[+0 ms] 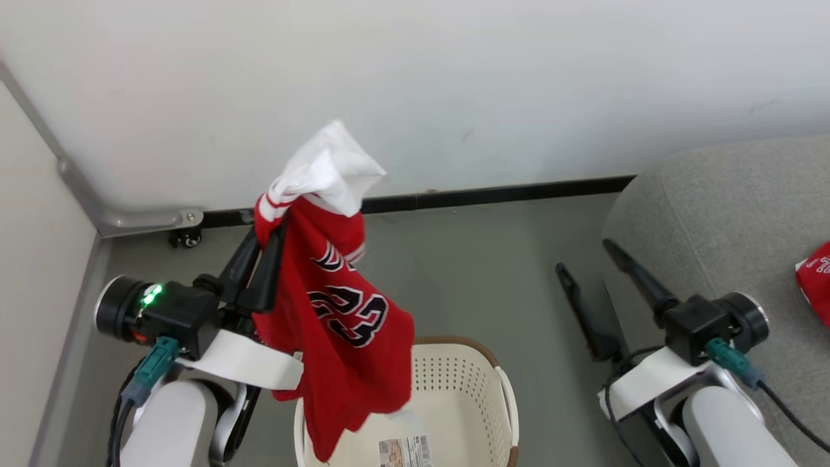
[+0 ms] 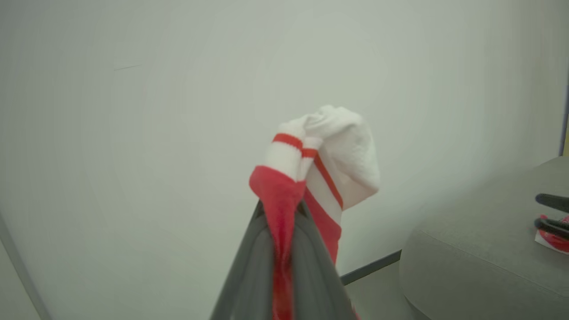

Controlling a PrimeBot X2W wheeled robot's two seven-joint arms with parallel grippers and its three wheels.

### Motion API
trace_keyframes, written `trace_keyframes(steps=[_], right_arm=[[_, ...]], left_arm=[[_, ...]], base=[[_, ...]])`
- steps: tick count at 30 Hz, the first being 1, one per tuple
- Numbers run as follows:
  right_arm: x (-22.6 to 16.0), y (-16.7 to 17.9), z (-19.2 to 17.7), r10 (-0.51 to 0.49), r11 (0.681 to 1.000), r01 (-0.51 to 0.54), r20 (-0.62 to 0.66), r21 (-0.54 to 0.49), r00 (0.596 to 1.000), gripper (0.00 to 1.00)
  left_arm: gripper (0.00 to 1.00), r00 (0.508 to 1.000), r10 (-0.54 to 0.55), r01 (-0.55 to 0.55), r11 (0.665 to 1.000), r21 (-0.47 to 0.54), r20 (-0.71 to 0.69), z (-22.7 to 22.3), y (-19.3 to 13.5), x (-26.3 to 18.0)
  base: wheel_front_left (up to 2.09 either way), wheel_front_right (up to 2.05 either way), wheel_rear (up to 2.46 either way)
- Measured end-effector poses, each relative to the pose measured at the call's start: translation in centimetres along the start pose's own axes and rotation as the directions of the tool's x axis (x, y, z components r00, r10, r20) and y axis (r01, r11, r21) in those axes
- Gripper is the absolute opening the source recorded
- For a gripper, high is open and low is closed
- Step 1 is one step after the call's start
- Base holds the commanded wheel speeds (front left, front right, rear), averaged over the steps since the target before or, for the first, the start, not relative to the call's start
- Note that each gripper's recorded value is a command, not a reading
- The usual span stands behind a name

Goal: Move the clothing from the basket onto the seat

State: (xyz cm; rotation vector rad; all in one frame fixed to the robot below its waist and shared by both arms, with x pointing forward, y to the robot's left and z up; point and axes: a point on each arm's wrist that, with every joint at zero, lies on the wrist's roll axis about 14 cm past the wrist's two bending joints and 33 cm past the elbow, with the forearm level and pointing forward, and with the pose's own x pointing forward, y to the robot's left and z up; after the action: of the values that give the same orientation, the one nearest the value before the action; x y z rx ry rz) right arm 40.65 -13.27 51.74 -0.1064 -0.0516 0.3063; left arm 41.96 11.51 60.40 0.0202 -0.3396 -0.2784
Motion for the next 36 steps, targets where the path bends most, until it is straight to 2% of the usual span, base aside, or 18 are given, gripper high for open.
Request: trace_keyframes(steps=[5, 14, 19, 28, 36], right_arm=[[-0.5, 2.5, -0.3, 0.090, 0.996, -0.090, -0.035, 0.002, 0.995, 1.00], [-2.1, 6.1, -1.0, 0.223, 0.973, -0.215, -0.089, 0.087, 0.971, 1.00], [-2.7, 8.2, -1.3, 0.297, 0.951, -0.284, -0.109, 0.123, 0.949, 1.00], [-1.7, 8.7, 0.0, 0.355, 0.932, -0.344, -0.103, 0.114, 0.929, 1.00], [-1.2, 11.0, 0.2, 0.435, 0.896, -0.418, -0.110, 0.150, 0.894, 1.00]], left_arm=[[0.00, 0.996, -0.060, 0.060, 0.998, 0.000, 0.071, 2.8, -1.3, 0.6], [0.00, 0.980, -0.141, 0.142, 0.990, 0.004, 0.142, 6.5, -3.6, 1.2], [0.00, 0.975, -0.165, 0.167, 0.986, -0.005, 0.148, 7.2, -4.5, 1.3], [0.00, 0.965, -0.220, 0.224, 0.975, -0.007, 0.144, 7.7, -6.3, 1.8], [0.00, 0.955, -0.254, 0.257, 0.966, 0.001, 0.150, 8.4, -7.4, 2.2]], base=[[0.00, 0.00, 0.00], [0.00, 0.00, 0.00], [0.00, 0.00, 0.00], [0.00, 0.00, 0.00], [0.00, 0.00, 0.00]])
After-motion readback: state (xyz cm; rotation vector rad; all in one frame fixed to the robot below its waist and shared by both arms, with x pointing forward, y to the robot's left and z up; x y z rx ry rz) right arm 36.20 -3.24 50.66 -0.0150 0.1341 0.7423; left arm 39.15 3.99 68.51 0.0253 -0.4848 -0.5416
